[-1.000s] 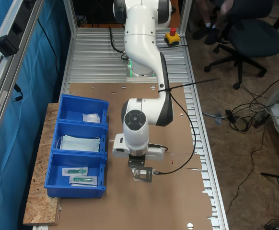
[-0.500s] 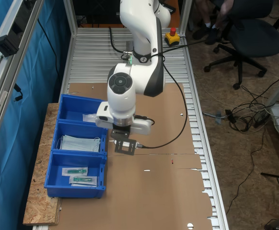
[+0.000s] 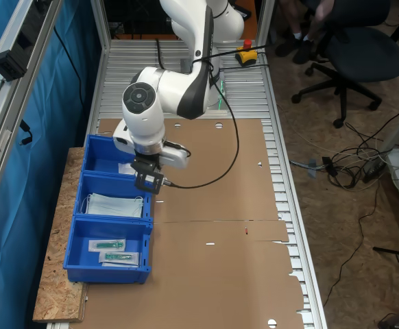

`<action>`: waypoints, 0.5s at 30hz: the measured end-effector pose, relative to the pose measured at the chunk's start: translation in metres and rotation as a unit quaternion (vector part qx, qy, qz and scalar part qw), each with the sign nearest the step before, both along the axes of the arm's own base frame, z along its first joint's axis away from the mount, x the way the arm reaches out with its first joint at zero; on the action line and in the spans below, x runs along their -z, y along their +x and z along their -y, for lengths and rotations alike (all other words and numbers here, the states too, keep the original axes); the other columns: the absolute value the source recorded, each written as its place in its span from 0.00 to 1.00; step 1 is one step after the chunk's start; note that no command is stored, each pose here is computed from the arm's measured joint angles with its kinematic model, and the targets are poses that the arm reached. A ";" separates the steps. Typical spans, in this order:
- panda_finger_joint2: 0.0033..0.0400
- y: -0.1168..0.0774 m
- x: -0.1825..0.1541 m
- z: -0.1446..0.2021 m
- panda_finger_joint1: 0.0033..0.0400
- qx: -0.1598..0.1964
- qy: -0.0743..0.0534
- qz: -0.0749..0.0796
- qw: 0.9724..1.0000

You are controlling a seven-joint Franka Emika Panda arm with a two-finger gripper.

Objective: Pick and place sorting task of medical equipment.

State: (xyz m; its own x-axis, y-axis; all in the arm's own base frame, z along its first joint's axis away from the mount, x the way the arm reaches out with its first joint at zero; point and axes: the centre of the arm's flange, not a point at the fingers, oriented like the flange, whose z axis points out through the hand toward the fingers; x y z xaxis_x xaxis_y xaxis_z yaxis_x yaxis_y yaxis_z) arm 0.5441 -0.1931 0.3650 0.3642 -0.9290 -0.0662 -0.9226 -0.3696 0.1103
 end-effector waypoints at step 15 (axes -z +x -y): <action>0.14 -0.061 0.016 0.082 0.14 0.089 0.006 -0.033 0.995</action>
State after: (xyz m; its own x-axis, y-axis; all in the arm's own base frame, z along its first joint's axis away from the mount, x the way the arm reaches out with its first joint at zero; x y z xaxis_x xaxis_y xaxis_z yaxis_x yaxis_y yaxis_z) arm 0.4835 -0.2749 0.3488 0.1887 -0.9773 -0.0962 -0.9644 -0.2029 0.1696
